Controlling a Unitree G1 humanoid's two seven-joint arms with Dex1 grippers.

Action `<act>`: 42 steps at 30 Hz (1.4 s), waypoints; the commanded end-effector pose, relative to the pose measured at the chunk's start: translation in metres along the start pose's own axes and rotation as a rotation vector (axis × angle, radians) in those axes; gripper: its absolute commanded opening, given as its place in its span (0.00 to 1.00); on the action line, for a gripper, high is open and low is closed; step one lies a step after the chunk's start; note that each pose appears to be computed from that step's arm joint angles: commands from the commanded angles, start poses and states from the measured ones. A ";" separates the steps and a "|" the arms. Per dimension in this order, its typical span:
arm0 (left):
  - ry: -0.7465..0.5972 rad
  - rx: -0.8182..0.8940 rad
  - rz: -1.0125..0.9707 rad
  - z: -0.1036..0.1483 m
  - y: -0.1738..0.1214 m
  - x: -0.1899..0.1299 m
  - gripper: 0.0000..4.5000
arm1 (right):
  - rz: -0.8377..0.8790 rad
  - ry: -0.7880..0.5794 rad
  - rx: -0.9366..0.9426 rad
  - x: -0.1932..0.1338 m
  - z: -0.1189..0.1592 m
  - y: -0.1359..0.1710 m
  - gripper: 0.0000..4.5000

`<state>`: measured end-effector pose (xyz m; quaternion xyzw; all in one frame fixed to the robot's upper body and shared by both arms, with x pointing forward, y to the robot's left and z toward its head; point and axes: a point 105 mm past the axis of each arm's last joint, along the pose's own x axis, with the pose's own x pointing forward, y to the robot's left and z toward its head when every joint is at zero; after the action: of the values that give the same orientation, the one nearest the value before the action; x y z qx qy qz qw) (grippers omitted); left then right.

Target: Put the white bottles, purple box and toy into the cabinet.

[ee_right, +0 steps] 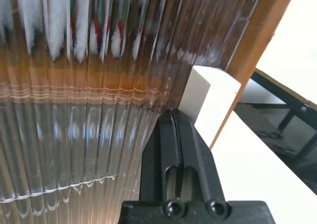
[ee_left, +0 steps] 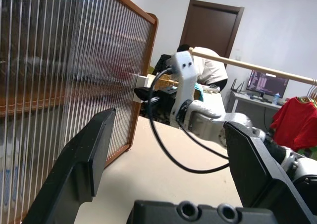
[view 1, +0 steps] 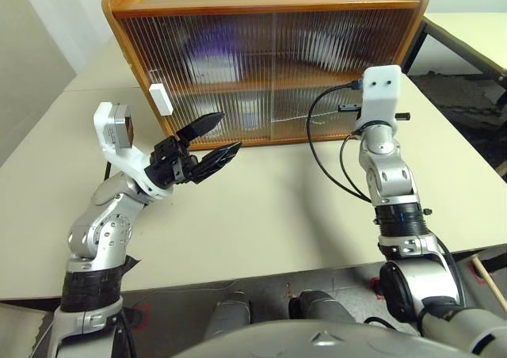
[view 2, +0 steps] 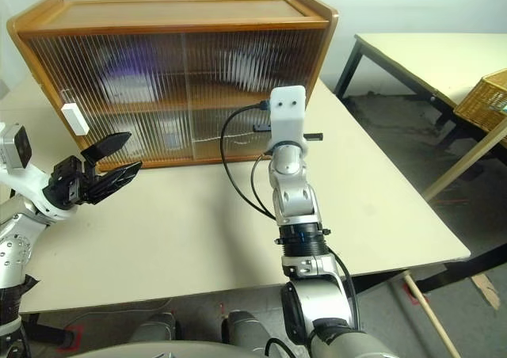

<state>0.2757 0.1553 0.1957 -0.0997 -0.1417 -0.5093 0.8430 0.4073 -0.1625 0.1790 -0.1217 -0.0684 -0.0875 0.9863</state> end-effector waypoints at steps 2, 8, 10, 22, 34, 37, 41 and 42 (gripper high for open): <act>0.007 0.003 -0.004 -0.002 0.000 0.001 1.00 | 0.072 -0.004 -0.041 -0.011 0.002 0.005 0.08; 0.007 0.001 -0.003 -0.003 0.001 0.001 1.00 | 0.275 -0.060 -0.059 -0.036 0.007 0.020 0.53; 0.007 -0.002 0.003 -0.004 0.001 0.000 1.00 | 0.421 -0.044 0.004 -0.048 0.001 0.027 0.70; -0.046 -0.032 0.304 -0.030 0.014 -0.038 1.00 | 0.664 0.072 0.287 -0.080 -0.059 -0.011 0.99; 0.110 0.166 0.991 -0.096 0.019 -0.144 1.00 | 0.452 0.003 0.230 -0.108 -0.099 -0.031 0.99; 0.095 0.216 1.075 -0.093 0.009 -0.152 1.00 | 0.420 -0.015 0.228 -0.116 -0.101 -0.037 0.99; 0.113 0.264 1.097 -0.095 -0.008 -0.150 1.00 | 0.373 -0.029 0.216 -0.126 -0.103 -0.041 0.99; 0.121 0.268 1.095 -0.096 -0.012 -0.150 1.00 | 0.364 -0.028 0.214 -0.129 -0.104 -0.041 0.99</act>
<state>0.2139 0.2501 0.0521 -0.0357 -0.0803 0.0248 0.9958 0.2889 -0.2061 0.0680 -0.0208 -0.0637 0.1109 0.9916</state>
